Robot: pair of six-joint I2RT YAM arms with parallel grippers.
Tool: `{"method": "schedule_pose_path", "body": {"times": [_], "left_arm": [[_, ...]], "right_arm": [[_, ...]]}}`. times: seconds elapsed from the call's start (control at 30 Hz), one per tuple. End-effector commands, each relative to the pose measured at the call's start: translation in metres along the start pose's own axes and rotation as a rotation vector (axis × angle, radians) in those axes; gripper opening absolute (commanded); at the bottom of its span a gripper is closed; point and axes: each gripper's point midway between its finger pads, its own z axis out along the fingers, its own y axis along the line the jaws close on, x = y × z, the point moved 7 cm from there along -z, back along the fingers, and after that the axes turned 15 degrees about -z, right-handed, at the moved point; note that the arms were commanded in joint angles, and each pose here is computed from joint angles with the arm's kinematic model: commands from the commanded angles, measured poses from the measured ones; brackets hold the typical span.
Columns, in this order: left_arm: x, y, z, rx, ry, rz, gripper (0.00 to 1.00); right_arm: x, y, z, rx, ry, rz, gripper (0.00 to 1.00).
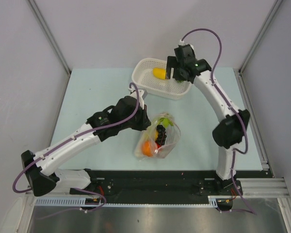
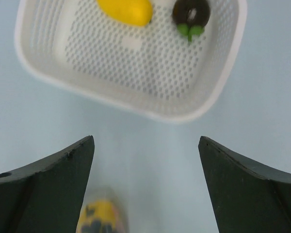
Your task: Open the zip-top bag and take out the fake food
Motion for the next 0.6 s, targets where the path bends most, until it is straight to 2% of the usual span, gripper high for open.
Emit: {"method": "schedule_pose_path", "body": {"times": [0.0,0.03,0.1,0.13,0.17,0.2,0.27,0.3,0.37,0.43,0.57], "left_arm": [[-0.013,-0.014,-0.004,0.056,-0.040,0.022,0.00],[-0.014,-0.015,-0.004,0.059,-0.041,0.022,0.00],[-0.015,-0.016,-0.003,0.058,-0.042,0.021,0.00],[-0.015,-0.017,-0.004,0.060,-0.042,0.022,0.00],[-0.016,-0.018,-0.004,0.063,-0.044,0.019,0.00],[-0.017,-0.019,-0.004,0.067,-0.043,0.016,0.00],[-0.017,-0.021,-0.003,0.080,-0.038,0.007,0.00],[-0.018,-0.023,-0.002,0.090,-0.040,0.002,0.00],[-0.018,-0.025,-0.001,0.096,-0.043,-0.006,0.00],[-0.023,-0.029,-0.004,0.110,-0.061,-0.015,0.00],[-0.029,-0.038,-0.007,0.148,-0.083,-0.017,0.00]], "right_arm": [[0.015,0.018,-0.119,-0.128,-0.047,-0.083,0.91],[0.016,0.024,-0.155,-0.165,-0.105,-0.098,0.88],[0.036,0.031,-0.172,-0.206,-0.082,-0.103,0.86],[0.041,0.037,-0.202,-0.275,-0.117,-0.092,0.83],[0.058,0.045,-0.202,-0.309,-0.078,-0.064,0.81],[0.066,0.054,-0.211,-0.388,-0.068,-0.047,0.71],[0.081,0.073,-0.232,-0.502,-0.071,-0.019,0.59],[0.099,0.079,-0.225,-0.506,-0.026,-0.028,0.47],[0.117,0.093,-0.228,-0.536,0.006,-0.032,0.39],[0.132,0.098,-0.220,-0.502,0.052,-0.025,0.27],[0.147,0.109,-0.204,-0.455,0.060,-0.061,0.22]]}}
